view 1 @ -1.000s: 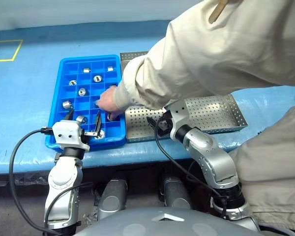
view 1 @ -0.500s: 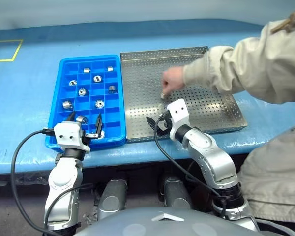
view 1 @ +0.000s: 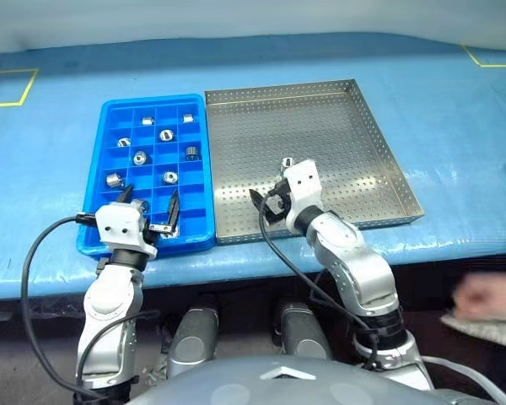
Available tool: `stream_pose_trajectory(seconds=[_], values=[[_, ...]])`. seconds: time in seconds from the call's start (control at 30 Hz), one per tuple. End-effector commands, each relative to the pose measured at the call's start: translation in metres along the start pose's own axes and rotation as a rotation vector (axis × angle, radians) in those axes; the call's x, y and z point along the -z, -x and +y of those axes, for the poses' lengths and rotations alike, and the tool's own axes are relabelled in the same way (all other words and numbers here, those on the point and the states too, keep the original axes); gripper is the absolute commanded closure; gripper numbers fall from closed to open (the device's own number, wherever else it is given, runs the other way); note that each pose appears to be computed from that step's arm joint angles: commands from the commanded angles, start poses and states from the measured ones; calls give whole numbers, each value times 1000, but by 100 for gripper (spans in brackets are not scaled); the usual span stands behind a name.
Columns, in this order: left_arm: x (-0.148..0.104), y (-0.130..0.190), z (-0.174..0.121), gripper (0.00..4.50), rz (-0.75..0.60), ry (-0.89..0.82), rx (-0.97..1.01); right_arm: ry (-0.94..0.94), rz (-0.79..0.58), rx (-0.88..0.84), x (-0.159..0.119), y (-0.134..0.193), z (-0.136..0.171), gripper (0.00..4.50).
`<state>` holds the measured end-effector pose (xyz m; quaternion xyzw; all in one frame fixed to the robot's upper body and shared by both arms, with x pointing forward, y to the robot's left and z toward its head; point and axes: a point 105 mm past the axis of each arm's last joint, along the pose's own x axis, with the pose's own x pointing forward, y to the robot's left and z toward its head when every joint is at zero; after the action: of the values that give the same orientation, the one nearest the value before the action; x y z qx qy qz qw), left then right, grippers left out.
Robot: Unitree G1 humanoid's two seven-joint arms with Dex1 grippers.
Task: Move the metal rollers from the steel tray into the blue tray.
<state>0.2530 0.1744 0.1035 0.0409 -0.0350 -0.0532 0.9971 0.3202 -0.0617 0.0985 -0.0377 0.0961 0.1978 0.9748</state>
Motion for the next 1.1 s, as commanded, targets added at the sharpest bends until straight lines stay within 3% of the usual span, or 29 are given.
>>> stream_pose_trajectory(seconds=[0.03, 0.47, 0.73, 1.0, 1.1], values=[[-5, -4, -7, 0, -19, 2, 36, 49, -67, 203, -17, -12, -17, 4], [-4, -7, -25, 0, -24, 35, 79, -109, -73, 454, -23, -46, -39, 4], [-27, -51, -56, 0, -100, 20, 245, -31, -207, 341, -47, -15, -36, 4], [-48, -115, -87, 0, -64, -39, 418, -33, -236, 213, -50, 27, -23, 4], [-43, -130, -99, 0, -5, -107, 526, -33, -227, 149, -46, 40, -18, 4]])
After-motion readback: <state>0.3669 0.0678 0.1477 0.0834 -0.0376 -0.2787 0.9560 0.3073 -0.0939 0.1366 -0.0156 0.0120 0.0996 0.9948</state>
